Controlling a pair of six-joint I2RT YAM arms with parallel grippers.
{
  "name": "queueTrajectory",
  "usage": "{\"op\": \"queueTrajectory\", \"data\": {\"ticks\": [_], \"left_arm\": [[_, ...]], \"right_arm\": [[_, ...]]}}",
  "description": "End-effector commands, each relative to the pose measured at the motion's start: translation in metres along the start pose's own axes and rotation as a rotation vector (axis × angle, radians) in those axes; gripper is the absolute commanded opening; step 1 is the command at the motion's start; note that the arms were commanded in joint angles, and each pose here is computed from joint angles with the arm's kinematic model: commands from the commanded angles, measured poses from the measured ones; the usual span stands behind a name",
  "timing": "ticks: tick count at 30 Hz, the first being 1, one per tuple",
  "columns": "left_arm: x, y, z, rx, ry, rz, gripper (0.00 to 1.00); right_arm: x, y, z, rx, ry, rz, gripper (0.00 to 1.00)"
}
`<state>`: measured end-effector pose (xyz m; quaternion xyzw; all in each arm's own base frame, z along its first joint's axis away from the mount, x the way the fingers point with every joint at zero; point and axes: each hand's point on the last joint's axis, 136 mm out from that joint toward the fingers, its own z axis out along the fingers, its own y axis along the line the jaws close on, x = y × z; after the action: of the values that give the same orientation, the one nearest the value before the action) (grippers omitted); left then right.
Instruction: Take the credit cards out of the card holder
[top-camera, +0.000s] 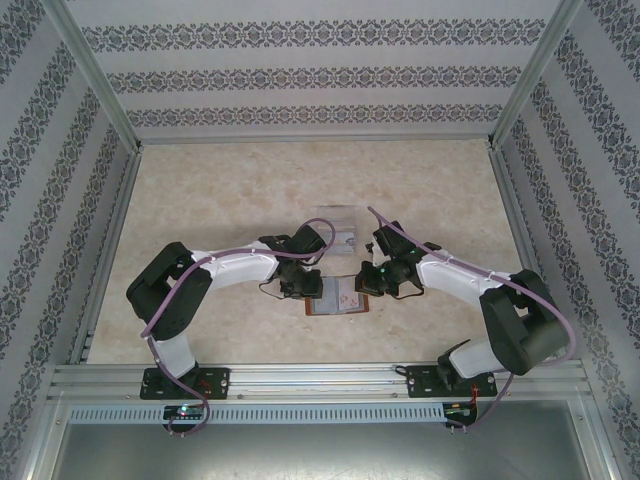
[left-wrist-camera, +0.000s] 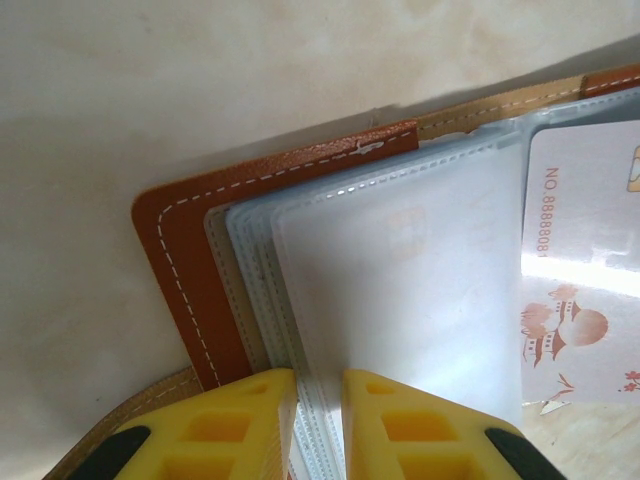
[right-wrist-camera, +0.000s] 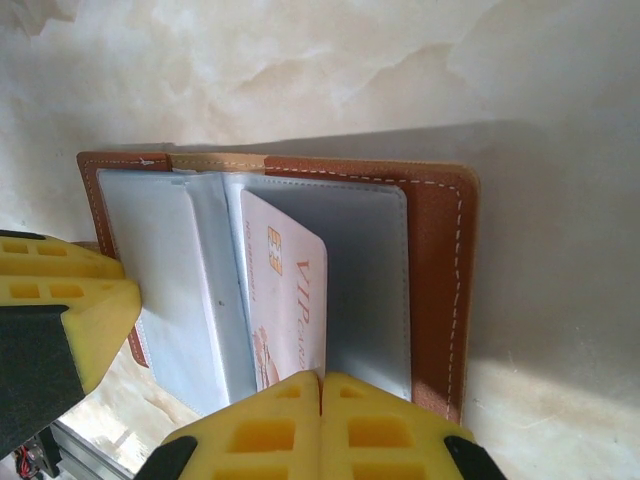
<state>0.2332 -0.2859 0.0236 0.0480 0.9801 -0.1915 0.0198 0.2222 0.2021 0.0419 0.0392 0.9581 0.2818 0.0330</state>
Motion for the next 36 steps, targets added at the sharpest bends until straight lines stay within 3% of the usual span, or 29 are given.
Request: {"op": "queueTrajectory", "data": {"ticks": [1, 12, 36], "left_arm": [[0.025, 0.019, 0.016, -0.092, 0.085, 0.011, 0.22], [0.023, 0.016, 0.017, -0.09, 0.086, 0.018, 0.21], [0.024, 0.017, 0.016, -0.097, 0.084, 0.021, 0.21]], "right_arm": [[0.0, 0.002, -0.004, 0.001, 0.002, -0.017, 0.08], [0.0, 0.023, -0.005, -0.056, 0.005, -0.033, 0.17], [0.001, 0.032, -0.006, -0.061, -0.002, -0.051, 0.1]]}}
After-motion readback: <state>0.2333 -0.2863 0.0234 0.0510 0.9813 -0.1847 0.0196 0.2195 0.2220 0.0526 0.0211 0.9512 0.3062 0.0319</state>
